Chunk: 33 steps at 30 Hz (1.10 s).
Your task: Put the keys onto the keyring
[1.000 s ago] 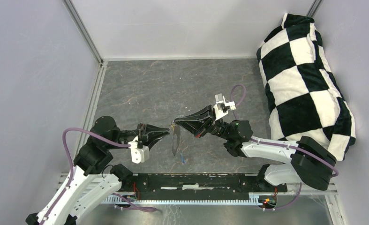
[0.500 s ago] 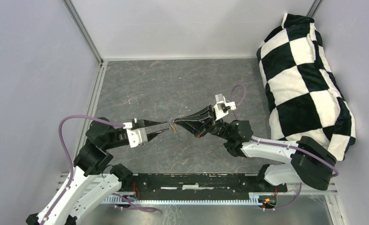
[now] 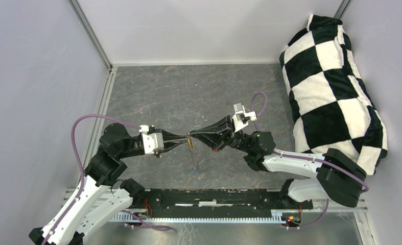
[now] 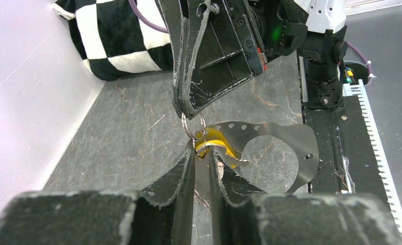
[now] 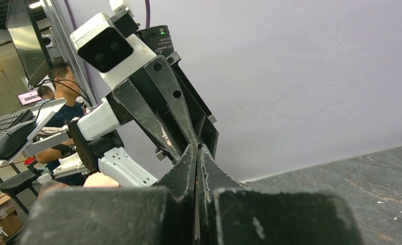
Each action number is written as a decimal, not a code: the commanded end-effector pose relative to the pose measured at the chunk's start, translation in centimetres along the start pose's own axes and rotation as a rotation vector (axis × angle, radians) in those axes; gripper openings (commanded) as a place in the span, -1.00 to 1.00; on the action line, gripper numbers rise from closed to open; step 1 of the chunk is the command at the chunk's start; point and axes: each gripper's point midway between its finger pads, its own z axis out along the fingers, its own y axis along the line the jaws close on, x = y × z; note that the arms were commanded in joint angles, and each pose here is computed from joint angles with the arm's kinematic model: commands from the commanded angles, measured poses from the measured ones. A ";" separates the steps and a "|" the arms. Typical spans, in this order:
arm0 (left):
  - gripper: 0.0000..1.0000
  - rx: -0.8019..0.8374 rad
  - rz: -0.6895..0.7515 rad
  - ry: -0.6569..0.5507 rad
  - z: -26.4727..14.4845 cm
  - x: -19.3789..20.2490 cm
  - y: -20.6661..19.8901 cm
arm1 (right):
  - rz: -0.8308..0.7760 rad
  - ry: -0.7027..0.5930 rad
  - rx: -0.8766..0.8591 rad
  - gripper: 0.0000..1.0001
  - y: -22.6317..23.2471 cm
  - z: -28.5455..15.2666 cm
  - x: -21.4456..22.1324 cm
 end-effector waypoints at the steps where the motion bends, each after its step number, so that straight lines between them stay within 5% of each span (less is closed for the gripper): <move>1: -0.59 -0.012 0.040 -0.050 -0.2 -2.2 0.4 | -0.032 -0.065 -0.050 -0.99 1.4 0.2 -1.9; 16: -0.95 0.115 0.317 -0.051 -0.2 -0.9 -1.2 | -0.018 -0.069 -0.027 -0.99 1.0 0.4 -1.7; 27: -0.94 0.191 0.344 -0.068 0.0 -0.7 -2.3 | -0.021 -0.067 -0.009 -0.99 0.6 0.3 -1.4; 33: -0.69 0.260 0.264 -0.093 0.2 -1.2 -3.3 | -0.019 -0.071 -0.005 -0.99 0.5 0.2 -1.4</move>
